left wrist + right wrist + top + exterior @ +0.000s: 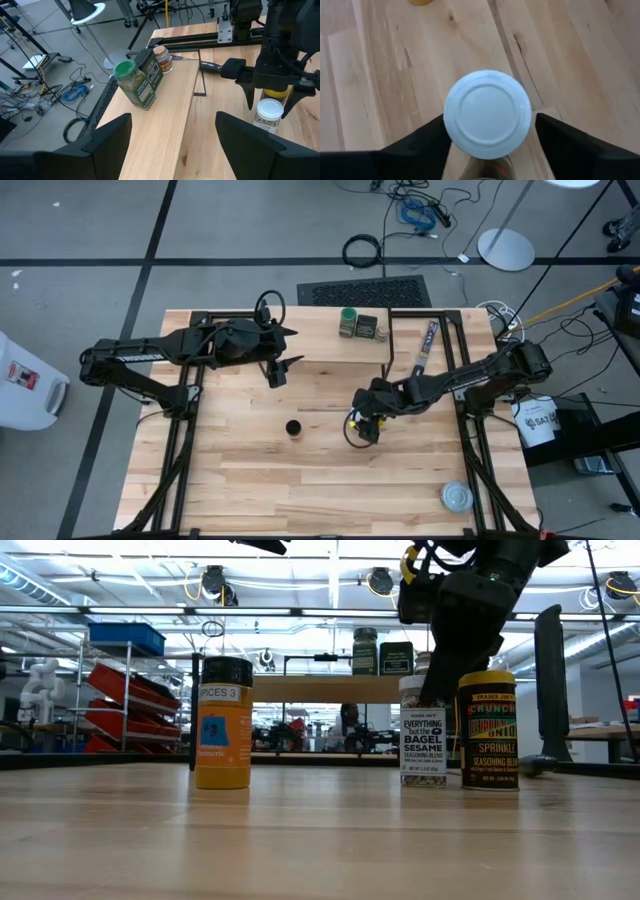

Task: Shelf spices
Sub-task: Put the white seasoning bottle on the shelf

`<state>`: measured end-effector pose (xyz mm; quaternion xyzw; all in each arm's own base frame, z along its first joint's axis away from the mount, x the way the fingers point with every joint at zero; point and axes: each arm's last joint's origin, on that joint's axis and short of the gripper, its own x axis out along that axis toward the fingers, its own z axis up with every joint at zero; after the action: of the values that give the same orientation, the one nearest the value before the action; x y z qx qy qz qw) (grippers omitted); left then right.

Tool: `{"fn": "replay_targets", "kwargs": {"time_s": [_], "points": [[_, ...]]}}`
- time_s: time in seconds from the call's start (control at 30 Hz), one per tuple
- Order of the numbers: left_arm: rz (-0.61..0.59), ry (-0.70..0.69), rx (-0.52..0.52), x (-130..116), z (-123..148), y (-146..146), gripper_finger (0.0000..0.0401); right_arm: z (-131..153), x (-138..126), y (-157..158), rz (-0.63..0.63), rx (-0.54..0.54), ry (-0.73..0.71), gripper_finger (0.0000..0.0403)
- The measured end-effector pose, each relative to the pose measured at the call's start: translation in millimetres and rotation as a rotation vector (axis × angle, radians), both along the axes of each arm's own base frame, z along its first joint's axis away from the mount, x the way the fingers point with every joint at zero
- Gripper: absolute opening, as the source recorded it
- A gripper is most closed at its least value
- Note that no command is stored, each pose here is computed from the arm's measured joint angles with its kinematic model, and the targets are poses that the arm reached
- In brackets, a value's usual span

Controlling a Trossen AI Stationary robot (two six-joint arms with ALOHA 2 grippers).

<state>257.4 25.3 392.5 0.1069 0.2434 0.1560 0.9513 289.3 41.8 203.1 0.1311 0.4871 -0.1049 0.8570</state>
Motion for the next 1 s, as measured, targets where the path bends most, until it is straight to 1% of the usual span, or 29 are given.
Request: {"fn": "replay_targets", "kwargs": {"time_s": [0.17, 0.3, 0.4, 0.5, 0.6, 0.7, 0.8, 0.87, 1.0], "points": [[0.0, 0.001, -0.001, 0, 0, 0, 0.0297, 0, 0, 0, 0.008, -0.002, 0.0, 0.0202], [-0.006, 0.002, -0.005, 1, -1, 0, 0.0297, 0, 0, 0, 0.021, -0.01, -0.003, 0.0167], [-0.042, 0.011, -0.027, 9, -6, -1, 0.0297, 1, 1, 0, 0.026, -0.012, -0.005, 0.0165], [-0.103, 0.029, -0.066, 22, -15, -2, 0.0297, 5, 2, 1, 0.051, -0.012, -0.006, 0.0174], [-0.151, 0.016, -0.143, 37, -24, -3, 0.0297, 16, 8, 2, 0.086, -0.007, -0.039, 0.0176], [-0.235, 0.064, -0.204, 48, -36, -6, 0.0297, 26, 11, 3, 0.119, -0.026, -0.048, 0.0172], [-0.291, 0.089, -0.27, 59, -49, -12, 0.0297, 39, 14, 3, 0.153, -0.047, -0.065, 0.0172], [-0.301, 0.107, -0.29, 67, -59, -16, 0.0297, 47, 16, 3, 0.175, -0.061, -0.08, 0.0173], [-0.309, 0.186, -0.31, 80, -81, -26, 0.0297, 59, 20, 4, 0.211, -0.084, -0.111, 0.0172]]}}
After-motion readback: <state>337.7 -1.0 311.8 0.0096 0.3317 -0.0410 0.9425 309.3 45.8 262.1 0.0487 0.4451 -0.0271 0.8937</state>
